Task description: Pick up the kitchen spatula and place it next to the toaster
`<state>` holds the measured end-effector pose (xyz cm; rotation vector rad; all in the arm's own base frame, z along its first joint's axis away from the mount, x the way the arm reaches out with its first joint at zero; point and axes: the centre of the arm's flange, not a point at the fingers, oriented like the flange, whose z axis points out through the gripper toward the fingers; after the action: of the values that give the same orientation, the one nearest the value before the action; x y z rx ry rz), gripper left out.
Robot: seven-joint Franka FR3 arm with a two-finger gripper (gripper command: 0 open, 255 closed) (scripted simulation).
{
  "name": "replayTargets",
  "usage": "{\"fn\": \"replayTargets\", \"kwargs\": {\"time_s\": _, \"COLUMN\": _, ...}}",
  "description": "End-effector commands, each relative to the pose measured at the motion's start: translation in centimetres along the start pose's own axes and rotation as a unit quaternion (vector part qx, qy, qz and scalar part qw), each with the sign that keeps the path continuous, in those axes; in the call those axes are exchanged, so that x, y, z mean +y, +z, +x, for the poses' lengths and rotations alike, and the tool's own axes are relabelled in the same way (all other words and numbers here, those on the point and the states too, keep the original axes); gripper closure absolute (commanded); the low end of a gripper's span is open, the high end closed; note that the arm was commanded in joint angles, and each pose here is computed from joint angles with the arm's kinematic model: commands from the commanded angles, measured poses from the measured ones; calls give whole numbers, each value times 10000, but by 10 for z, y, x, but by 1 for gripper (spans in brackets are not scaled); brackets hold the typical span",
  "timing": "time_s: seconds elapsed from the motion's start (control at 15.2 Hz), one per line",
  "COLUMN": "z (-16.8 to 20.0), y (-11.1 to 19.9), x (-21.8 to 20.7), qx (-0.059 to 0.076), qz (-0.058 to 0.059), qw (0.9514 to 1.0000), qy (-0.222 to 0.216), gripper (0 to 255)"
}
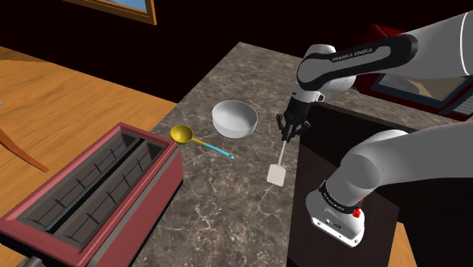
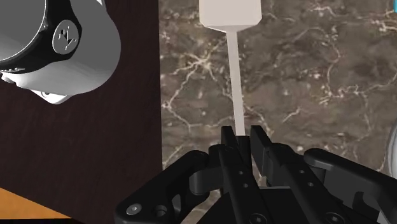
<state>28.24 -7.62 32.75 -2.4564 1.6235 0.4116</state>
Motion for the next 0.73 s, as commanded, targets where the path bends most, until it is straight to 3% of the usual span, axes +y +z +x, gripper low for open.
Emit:
{"fn": "replayTargets", "kwargs": {"time_s": 0.0, "z": -3, "y": -10, "x": 1, "qx": -2, "qz": -2, "qw": 10000, "qy": 1, "gripper": 255}}
{"fn": "replayTargets", "kwargs": {"time_s": 0.66, "z": -20, "y": -60, "x": 1, "qx": -2, "qz": -2, "qw": 10000, "qy": 1, "gripper": 255}}
